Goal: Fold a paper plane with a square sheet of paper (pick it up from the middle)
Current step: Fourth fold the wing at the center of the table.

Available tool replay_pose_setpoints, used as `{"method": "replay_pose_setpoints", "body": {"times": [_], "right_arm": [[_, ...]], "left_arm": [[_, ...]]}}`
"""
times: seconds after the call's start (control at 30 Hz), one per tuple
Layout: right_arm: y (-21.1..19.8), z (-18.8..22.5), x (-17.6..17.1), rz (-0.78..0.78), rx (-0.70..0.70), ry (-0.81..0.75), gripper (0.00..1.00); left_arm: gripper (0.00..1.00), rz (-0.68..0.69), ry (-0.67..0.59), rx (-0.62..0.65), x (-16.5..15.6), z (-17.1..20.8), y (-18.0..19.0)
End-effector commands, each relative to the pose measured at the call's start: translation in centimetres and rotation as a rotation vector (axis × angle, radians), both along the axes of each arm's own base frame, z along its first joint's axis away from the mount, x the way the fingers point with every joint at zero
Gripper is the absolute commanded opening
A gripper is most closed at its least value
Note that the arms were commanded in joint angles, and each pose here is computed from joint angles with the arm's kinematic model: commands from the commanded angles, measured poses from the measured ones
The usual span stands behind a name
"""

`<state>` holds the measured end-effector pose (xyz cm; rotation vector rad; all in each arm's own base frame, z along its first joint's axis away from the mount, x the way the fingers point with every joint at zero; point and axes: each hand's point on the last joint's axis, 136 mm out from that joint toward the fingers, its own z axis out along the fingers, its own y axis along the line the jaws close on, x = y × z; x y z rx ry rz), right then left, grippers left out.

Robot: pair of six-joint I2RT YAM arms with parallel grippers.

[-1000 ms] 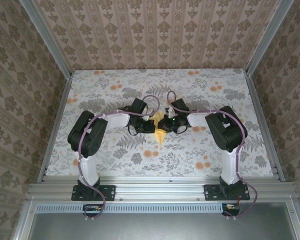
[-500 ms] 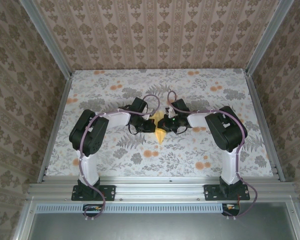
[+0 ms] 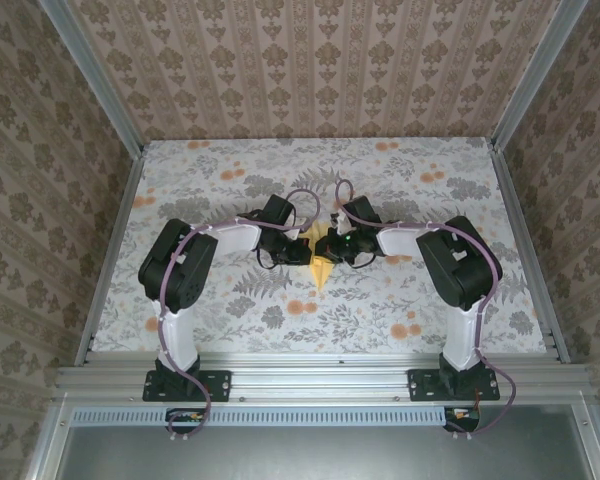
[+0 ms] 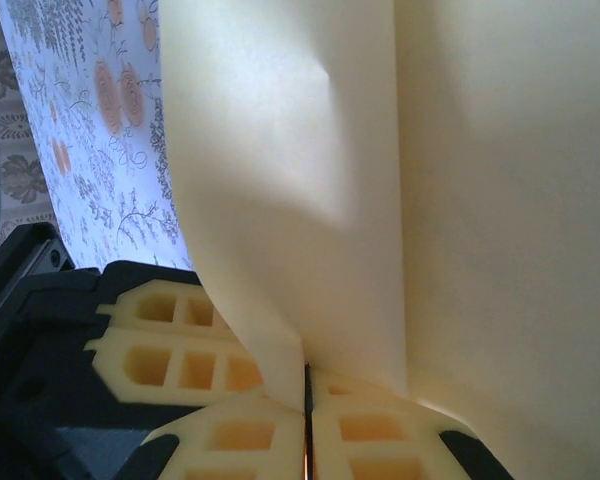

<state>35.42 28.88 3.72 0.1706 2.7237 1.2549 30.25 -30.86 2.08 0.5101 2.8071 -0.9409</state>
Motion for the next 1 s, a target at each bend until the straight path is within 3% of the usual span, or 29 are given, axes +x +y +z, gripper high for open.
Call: {"method": "replay_pose_setpoints", "body": {"times": [0.0,0.97], "right_arm": [[0.1,0.2,-1.0,0.025,-0.012,0.008,0.11],[0.9,-3.1,-0.5,0.017,-0.010,0.080,0.11]], "left_arm": [[0.00,-0.001,0.021,0.071,-0.2,-2.3,1.2],[0.00,0.023,0.035,-0.019,0.0,-1.1,0.6]]}}
